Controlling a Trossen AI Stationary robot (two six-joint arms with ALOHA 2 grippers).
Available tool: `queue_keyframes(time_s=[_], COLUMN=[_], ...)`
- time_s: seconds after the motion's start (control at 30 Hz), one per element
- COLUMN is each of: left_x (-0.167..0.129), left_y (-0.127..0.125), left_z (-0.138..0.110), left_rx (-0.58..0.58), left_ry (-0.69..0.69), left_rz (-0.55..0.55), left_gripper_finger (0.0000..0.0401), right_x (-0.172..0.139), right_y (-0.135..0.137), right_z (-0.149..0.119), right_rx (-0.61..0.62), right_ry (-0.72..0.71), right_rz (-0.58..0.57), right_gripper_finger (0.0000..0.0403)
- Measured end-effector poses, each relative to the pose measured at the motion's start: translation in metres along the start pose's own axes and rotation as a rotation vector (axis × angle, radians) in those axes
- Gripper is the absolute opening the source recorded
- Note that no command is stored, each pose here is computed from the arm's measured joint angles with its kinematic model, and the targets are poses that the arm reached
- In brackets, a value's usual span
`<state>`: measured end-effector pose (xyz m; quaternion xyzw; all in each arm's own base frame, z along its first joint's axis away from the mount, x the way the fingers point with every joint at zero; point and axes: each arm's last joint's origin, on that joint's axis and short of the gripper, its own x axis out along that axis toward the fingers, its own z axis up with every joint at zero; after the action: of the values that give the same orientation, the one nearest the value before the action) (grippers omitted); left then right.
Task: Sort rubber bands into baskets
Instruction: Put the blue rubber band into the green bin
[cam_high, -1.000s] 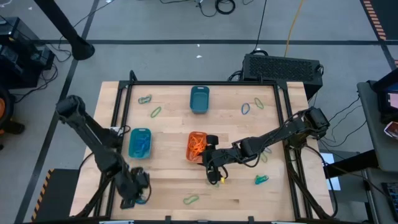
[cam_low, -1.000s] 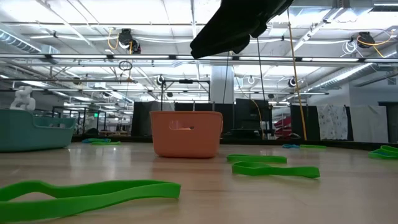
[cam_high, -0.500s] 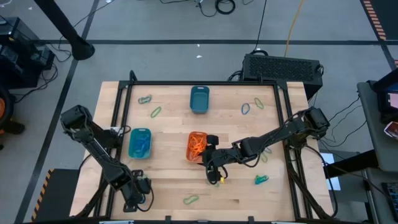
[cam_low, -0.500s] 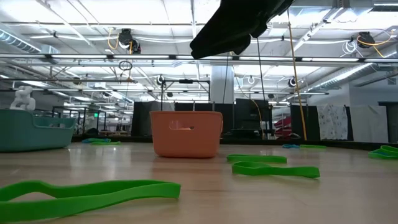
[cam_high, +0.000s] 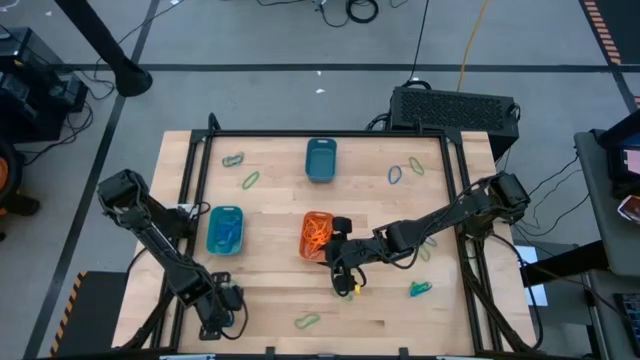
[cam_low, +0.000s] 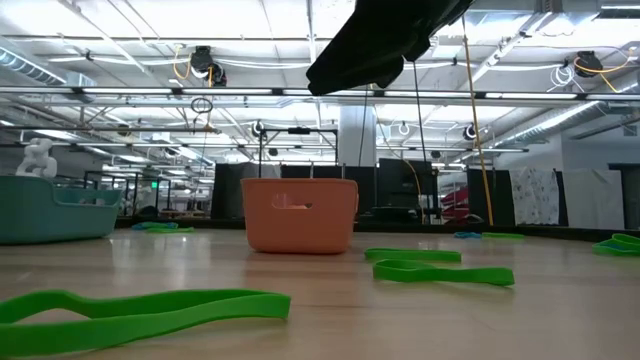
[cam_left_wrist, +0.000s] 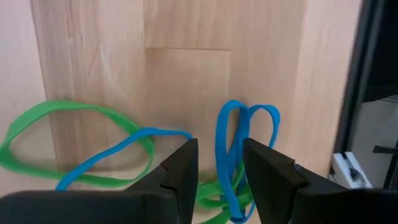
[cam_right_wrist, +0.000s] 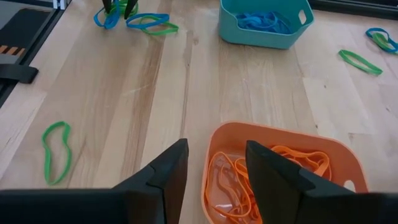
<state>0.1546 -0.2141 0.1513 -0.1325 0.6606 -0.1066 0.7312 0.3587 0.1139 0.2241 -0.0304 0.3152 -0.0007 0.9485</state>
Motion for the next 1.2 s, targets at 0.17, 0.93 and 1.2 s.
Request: queue_keyframes(time_s=[0.17, 0.93, 1.2], left_x=[0.011, 0.006, -0.019], left_y=[0.0, 0.006, 0.013], left_z=[0.001, 0.007, 0.003], left_rx=[-0.001, -0.034, -0.049], left_ry=[0.019, 0.063, 0.017], left_rz=[0.01, -0.012, 0.032], left_gripper_finger=[0.0132, 0.0009, 0.0003], right_x=[0.0, 0.0, 0.0], right_y=[0.0, 0.0, 0.0], right_z=[0.0, 0.0, 0.0], right_rx=[0.0, 0.0, 0.0], right_ry=[0.0, 0.0, 0.0], right_rz=[0.0, 0.0, 0.0], right_gripper_finger=[0.0153, 0.0153, 0.0153])
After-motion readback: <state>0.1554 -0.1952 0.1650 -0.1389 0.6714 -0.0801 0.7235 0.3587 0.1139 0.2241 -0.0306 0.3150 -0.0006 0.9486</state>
